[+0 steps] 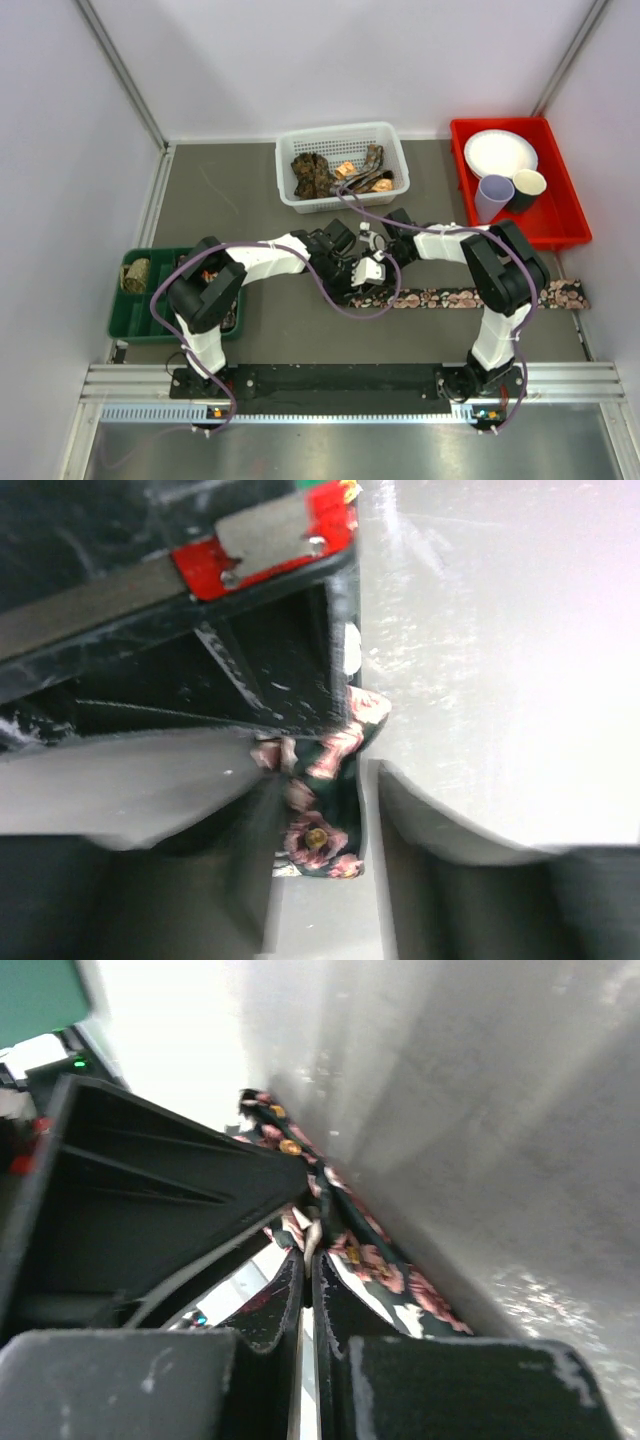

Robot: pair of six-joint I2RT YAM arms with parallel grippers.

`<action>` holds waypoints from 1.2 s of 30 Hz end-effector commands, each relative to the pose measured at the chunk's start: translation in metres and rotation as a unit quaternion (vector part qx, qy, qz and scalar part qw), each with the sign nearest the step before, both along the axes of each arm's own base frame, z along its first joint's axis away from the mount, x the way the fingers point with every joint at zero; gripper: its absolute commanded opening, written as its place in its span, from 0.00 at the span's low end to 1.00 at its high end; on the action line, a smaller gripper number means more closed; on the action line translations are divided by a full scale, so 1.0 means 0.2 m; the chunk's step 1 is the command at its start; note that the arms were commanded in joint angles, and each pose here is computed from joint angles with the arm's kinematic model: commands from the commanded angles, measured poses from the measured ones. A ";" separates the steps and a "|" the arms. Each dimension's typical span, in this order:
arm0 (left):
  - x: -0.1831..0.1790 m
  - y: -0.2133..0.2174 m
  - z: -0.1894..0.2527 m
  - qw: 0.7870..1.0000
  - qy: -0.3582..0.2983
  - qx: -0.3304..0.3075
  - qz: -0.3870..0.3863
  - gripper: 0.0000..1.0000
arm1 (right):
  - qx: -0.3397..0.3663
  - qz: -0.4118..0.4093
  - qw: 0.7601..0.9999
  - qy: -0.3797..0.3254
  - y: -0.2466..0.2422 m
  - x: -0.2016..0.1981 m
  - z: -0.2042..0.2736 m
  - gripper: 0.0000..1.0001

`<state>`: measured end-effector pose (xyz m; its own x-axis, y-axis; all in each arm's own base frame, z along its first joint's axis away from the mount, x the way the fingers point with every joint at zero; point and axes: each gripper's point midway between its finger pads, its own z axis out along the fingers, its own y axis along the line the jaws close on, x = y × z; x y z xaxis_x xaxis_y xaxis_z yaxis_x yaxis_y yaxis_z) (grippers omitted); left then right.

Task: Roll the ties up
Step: Roll the tie at the center of the board.

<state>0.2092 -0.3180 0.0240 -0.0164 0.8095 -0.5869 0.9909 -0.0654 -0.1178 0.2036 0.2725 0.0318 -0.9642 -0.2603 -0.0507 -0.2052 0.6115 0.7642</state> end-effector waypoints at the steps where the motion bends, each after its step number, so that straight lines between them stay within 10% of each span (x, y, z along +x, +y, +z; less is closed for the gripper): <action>1: 0.03 0.07 -0.04 1.000 -0.008 0.013 0.024 0.55 | -0.034 0.009 0.998 -0.043 -0.04 0.07 -0.04 0.00; 19: 0.11 -0.03 0.09 0.993 -0.107 -0.054 -0.020 0.77 | -0.033 0.022 0.999 -0.036 -0.03 0.08 -0.03 0.00; 28: 0.03 -0.04 -0.02 0.994 -0.097 -0.011 -0.046 0.46 | -0.020 0.027 0.999 -0.036 -0.02 0.08 0.03 0.00; 36: -0.01 0.03 -0.06 0.997 -0.079 0.014 -0.021 0.25 | 0.003 0.016 1.000 -0.003 -0.03 0.04 0.12 0.32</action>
<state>0.2134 -0.3245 0.0215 0.1504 0.7880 -0.5971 0.9883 -0.1351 0.0706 0.2073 0.2624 0.0288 -0.9558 -0.2930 -0.0231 -0.2175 0.6520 0.7264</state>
